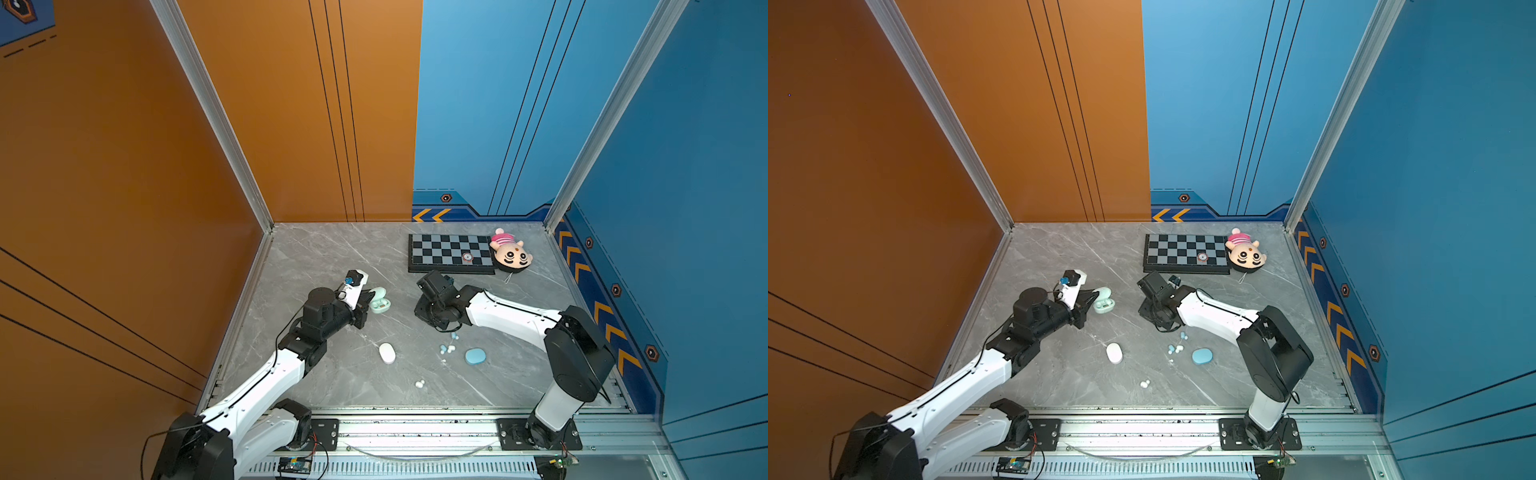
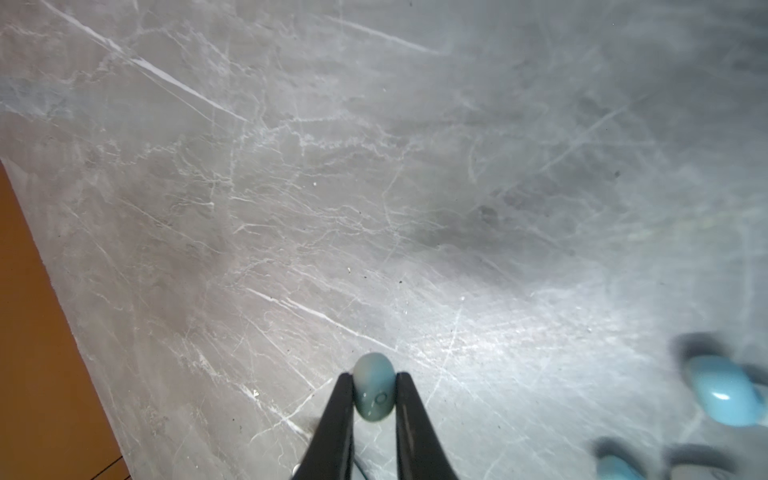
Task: Insert the wireless bluetooth earbuds into the charging case
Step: 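Carry the earbud with the right gripper over the open case in the left gripper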
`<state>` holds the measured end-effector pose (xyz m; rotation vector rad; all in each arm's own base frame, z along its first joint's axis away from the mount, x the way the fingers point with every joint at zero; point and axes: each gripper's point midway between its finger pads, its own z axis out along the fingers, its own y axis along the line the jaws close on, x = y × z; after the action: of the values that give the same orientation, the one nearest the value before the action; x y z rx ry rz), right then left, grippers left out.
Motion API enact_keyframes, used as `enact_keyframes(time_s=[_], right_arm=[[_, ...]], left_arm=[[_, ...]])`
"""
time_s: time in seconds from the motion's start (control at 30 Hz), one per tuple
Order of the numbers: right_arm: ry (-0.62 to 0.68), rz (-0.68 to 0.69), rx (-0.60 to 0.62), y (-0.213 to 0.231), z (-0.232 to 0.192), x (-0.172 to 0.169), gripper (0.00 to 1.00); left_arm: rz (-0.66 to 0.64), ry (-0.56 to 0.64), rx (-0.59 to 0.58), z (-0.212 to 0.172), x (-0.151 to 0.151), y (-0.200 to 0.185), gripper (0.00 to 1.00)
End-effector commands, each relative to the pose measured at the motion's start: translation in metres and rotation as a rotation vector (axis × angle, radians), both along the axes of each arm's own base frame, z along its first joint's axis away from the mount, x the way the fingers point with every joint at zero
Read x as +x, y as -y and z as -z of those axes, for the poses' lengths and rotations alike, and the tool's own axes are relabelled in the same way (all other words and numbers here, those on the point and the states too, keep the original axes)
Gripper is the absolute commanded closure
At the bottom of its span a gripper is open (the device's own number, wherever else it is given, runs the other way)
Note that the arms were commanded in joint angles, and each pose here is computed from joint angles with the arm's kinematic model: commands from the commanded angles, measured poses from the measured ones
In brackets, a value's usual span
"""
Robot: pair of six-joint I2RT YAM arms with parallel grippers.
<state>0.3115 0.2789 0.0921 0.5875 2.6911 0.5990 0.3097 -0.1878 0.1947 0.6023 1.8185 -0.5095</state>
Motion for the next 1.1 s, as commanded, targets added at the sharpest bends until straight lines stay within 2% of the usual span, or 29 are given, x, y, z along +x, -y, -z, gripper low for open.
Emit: enact_keyframes(time_s=[0.0,0.23,0.67,0.77,1.07], right_arm=[[0.020,-0.074,-0.036,0.012,-0.022,-0.002,0.82],[0.055,-0.152,-0.005,0.018,-0.058,0.000,0.82],[0.131,-0.284,0.123,-0.012,-0.120,-0.010,0.81],[0.141,-0.335,0.137,-0.029,-0.128,-0.020,0.81],[0.152,-0.389,0.129,-0.047,-0.131,-0.021,0.80]], left_arm=[[0.059,0.082,-0.019,-0.024,0.009,0.019,1.00],[0.097,0.064,-0.002,-0.012,0.024,0.042,1.00],[0.124,0.051,0.026,-0.003,0.033,0.064,1.00],[0.127,0.061,0.024,-0.007,0.033,0.067,1.00],[0.151,0.111,0.007,-0.029,0.027,0.074,1.00]])
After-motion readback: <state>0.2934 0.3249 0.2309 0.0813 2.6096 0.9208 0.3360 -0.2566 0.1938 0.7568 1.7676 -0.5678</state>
